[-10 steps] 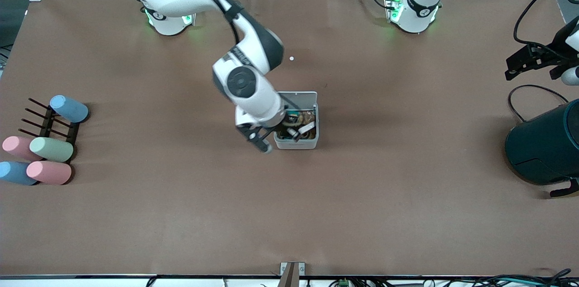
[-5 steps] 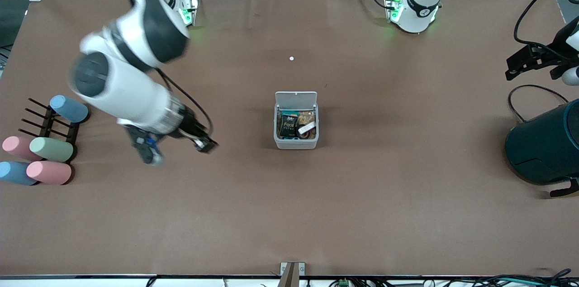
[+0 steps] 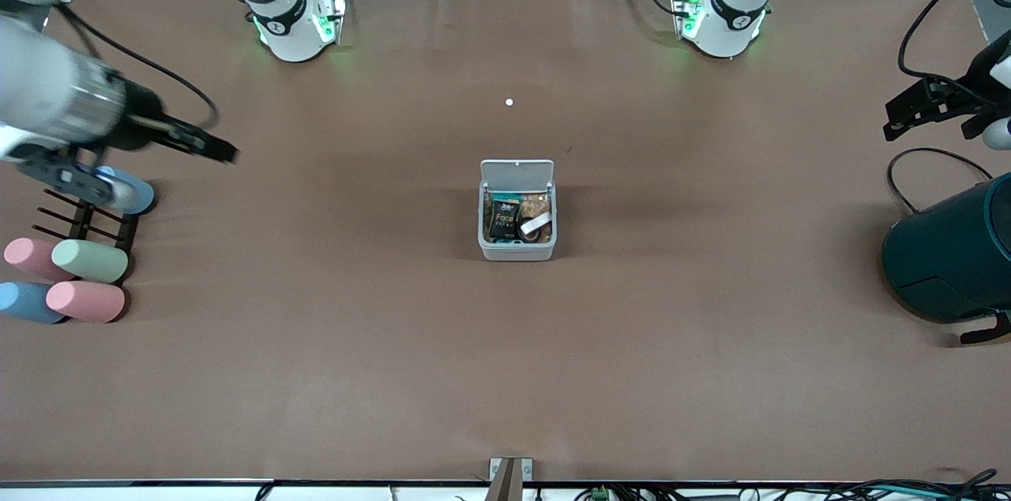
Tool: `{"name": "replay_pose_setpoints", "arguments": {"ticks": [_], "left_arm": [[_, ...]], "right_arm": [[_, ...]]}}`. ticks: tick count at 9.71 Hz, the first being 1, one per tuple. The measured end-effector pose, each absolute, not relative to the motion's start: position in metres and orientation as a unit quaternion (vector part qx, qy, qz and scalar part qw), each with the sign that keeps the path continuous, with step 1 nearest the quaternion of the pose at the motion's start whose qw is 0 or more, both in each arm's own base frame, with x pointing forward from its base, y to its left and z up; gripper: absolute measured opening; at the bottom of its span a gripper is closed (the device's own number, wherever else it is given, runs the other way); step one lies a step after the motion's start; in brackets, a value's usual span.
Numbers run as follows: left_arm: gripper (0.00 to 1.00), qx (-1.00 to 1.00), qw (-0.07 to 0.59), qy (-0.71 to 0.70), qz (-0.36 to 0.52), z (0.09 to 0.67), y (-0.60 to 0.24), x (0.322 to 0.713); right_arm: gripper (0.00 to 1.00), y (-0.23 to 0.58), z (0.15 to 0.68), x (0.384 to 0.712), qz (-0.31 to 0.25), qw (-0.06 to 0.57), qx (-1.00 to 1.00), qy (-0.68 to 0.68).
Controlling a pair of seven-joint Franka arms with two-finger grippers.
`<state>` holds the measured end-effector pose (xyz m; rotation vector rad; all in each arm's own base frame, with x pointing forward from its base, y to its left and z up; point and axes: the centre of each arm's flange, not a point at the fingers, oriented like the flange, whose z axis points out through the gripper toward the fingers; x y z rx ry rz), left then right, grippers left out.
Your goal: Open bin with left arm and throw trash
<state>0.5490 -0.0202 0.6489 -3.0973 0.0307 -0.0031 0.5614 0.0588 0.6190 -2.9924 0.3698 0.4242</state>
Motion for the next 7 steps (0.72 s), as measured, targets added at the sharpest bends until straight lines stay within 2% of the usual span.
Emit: {"name": "replay_pose_setpoints", "arguments": {"ticks": [3, 4, 5, 7], "left_arm": [[1.00, -1.000, 0.022, 0.009, -0.001, 0.649, -0.019, 0.549], [1.00, -1.000, 0.022, 0.009, -0.001, 0.649, -0.019, 0.549], [1.00, -1.000, 0.022, 0.009, -0.001, 0.649, -0.019, 0.549], [1.00, -1.000, 0.022, 0.010, -0.001, 0.649, -0.019, 0.549]], "right_arm": [[0.81, -0.026, 0.645, 0.535, 0.134, 0.060, -0.988, 0.042], [0.95, -0.024, 0.648, 0.534, 0.131, 0.055, -0.989, 0.036], [0.99, -0.012, 0.648, 0.534, 0.132, 0.051, -0.989, 0.041], [0.99, 0.028, 0.656, 0.529, 0.127, 0.036, -0.990, 0.044]]}}
